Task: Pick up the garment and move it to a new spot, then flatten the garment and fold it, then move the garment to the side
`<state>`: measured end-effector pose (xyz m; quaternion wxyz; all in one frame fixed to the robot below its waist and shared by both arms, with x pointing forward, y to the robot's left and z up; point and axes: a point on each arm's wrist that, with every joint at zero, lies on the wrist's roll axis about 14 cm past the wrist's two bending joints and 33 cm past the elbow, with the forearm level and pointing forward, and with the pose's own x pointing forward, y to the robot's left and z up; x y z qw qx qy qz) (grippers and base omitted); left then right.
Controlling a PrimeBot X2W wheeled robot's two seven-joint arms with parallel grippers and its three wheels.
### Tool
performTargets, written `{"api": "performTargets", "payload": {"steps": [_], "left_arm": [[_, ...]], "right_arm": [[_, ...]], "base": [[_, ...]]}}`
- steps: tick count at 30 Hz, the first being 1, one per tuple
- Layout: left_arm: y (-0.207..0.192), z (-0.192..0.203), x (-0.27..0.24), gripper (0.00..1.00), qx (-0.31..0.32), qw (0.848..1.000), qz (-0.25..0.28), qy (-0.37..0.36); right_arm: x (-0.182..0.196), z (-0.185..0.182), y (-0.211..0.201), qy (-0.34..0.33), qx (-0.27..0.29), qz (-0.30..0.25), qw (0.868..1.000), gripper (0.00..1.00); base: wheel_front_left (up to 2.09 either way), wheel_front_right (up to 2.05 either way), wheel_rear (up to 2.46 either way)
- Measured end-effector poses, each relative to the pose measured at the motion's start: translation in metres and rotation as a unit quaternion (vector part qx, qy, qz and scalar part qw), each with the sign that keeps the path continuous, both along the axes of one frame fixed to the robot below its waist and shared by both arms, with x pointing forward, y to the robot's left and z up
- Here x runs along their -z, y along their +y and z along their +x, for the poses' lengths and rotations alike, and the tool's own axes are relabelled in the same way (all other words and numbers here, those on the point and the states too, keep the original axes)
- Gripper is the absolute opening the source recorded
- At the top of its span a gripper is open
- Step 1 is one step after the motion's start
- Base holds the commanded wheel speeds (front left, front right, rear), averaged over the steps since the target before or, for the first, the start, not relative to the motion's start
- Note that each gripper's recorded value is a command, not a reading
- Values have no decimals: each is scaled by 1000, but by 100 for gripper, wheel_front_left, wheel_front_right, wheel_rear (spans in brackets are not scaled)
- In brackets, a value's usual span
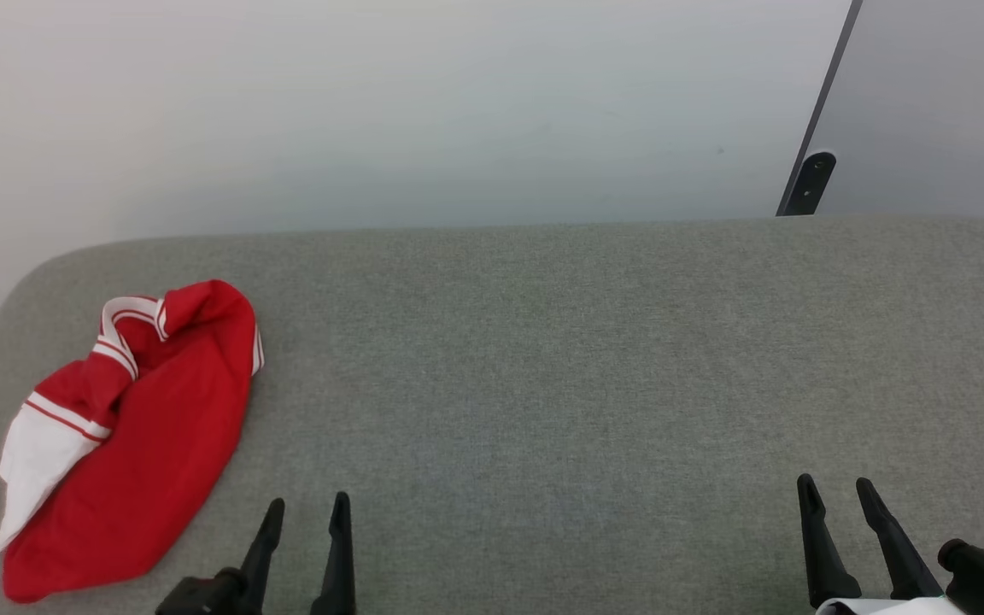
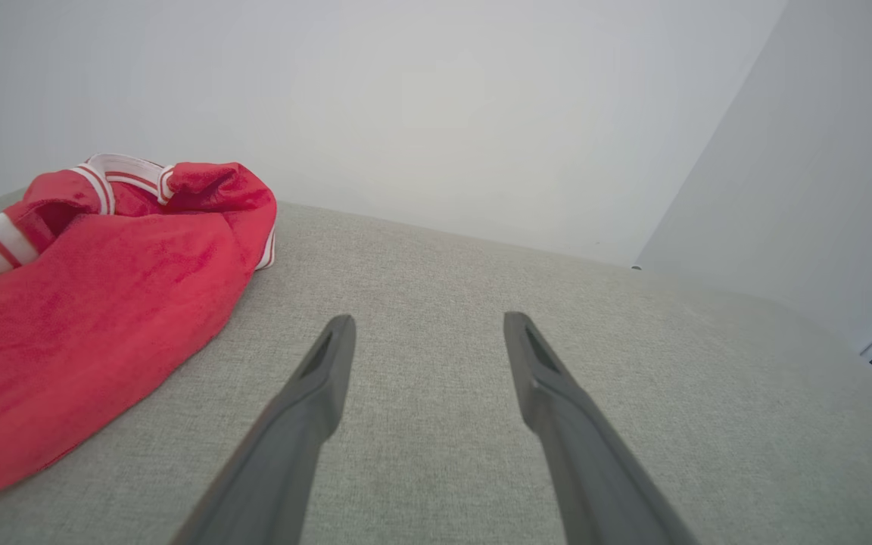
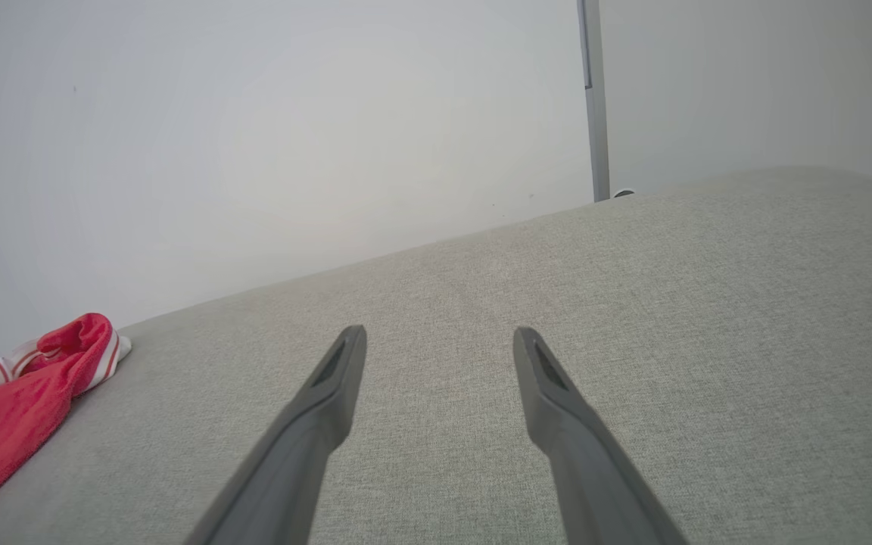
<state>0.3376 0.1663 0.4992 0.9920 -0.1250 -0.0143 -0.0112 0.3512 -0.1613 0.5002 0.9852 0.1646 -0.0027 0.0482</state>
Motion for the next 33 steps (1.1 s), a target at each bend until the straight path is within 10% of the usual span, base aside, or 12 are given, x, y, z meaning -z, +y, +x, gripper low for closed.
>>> {"api": "performTargets", "payload": {"steps": [33], "left_arm": [[-7, -7, 4, 100, 15, 997, 75, -13]], "right_arm": [[3, -7, -6, -19, 9, -60, 998, 100]], "base": [[0, 0, 0]]}}
